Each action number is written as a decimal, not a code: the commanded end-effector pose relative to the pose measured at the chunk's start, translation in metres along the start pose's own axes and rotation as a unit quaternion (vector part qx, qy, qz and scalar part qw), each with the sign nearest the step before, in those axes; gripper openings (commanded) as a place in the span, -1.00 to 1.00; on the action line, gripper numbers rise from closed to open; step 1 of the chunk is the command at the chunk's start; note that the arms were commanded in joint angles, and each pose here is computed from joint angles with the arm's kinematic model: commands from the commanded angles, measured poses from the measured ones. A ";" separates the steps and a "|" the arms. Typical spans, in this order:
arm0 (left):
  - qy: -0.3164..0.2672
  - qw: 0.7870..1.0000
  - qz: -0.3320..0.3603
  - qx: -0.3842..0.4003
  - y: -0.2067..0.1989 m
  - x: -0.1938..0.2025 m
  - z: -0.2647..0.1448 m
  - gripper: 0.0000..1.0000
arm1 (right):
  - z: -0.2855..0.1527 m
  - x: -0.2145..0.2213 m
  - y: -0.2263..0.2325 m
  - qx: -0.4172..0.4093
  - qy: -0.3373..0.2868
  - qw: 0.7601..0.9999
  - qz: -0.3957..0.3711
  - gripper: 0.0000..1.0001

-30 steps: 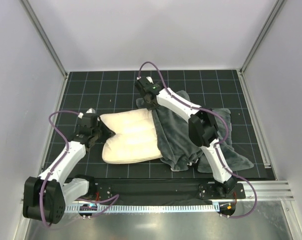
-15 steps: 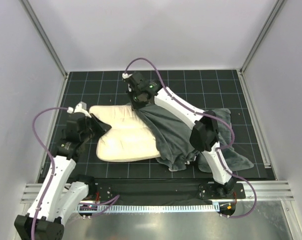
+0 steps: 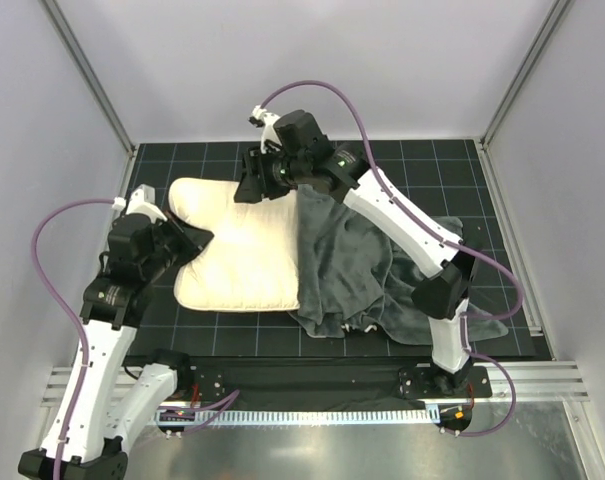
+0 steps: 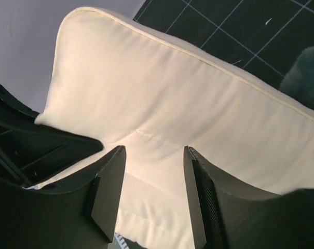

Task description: Put the pillow into the pillowcase

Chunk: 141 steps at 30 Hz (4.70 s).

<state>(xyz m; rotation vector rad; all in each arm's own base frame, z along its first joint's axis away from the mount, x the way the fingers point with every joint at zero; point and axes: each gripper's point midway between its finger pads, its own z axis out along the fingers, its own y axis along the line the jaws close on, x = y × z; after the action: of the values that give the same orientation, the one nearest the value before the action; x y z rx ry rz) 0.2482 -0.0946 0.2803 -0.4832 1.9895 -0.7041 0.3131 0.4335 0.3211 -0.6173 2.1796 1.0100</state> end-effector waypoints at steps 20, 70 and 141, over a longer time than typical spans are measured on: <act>-0.028 0.999 -0.002 -0.044 0.005 -0.018 -0.015 -0.99 | -0.080 0.224 -0.014 0.205 -0.052 0.971 -0.110 0.43; 0.038 0.999 -0.002 0.030 -0.057 -0.033 -0.021 -1.00 | -0.054 0.133 0.194 0.078 -0.082 0.962 -0.248 -0.92; 0.061 0.989 -0.032 0.128 -0.091 -0.016 -0.034 -0.99 | -0.040 -0.032 0.097 -0.059 -0.110 0.992 0.014 -0.92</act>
<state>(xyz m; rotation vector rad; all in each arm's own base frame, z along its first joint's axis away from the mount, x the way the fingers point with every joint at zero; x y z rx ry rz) 0.2432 -0.1129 0.2898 -0.5069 2.1172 -0.7781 0.2806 0.4354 0.2943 -0.4584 2.2648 0.8225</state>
